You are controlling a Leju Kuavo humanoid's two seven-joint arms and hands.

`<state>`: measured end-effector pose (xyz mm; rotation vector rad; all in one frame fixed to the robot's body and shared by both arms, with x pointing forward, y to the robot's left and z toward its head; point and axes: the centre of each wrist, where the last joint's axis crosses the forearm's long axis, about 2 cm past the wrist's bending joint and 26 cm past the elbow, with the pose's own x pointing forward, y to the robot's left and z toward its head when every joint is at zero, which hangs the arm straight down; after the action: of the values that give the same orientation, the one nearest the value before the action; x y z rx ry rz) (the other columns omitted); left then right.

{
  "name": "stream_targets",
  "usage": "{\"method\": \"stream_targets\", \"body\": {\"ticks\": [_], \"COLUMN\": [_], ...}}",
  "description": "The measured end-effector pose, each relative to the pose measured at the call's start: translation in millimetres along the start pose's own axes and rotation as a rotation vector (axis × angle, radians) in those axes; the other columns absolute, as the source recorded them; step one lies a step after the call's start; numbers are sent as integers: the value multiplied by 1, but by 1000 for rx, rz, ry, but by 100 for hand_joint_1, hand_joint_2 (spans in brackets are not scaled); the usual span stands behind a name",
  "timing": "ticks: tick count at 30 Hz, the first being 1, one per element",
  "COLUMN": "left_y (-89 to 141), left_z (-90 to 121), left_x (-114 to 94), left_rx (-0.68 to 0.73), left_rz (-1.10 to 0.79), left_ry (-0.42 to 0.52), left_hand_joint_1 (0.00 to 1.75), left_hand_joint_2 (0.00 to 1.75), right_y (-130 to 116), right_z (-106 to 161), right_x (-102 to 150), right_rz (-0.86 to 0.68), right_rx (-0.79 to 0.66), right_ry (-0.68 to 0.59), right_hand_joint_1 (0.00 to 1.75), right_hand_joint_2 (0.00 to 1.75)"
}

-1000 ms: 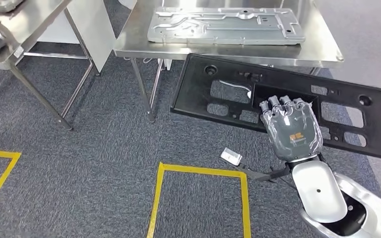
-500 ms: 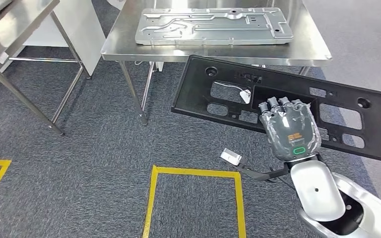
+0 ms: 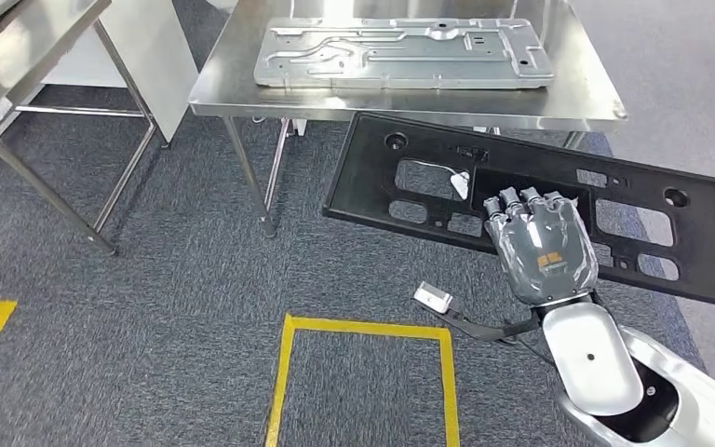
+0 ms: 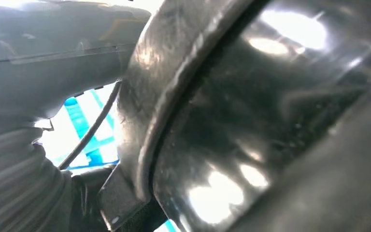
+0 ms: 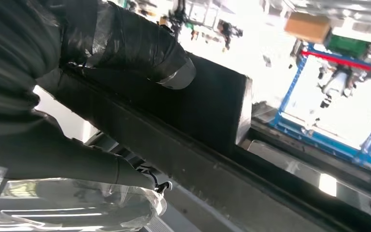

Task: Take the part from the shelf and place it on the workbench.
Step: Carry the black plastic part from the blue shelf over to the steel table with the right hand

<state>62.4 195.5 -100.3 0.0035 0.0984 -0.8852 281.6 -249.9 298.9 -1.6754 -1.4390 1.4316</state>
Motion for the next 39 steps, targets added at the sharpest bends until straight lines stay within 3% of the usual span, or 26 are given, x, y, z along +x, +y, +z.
{"method": "stream_targets", "body": {"ticks": [20, 25, 30, 39], "left_y": [0, 2, 3, 2], "left_z": [0, -2, -3, 0], "left_x": [1, -8, -8, 0], "left_rx": [5, -2, 3, 19], "left_rz": [-19, -21, -21, -17], "left_ry": [-11, -85, 1, 3], "left_hand_joint_1": [0, 0, 0, 0], "left_hand_joint_2": [175, 175, 175, 175], "right_y": [5, 9, 12, 12], "right_z": [-15, -18, -30, -42], "right_x": [7, 15, 32, 49], "right_rz": [10, 12, -7, -21], "right_rx": [1, 0, -12, -47], "right_ry": [2, -8, -20, -41], "right_hand_joint_1": [175, 175, 175, 175], "right_hand_joint_2": [175, 175, 175, 175]}}
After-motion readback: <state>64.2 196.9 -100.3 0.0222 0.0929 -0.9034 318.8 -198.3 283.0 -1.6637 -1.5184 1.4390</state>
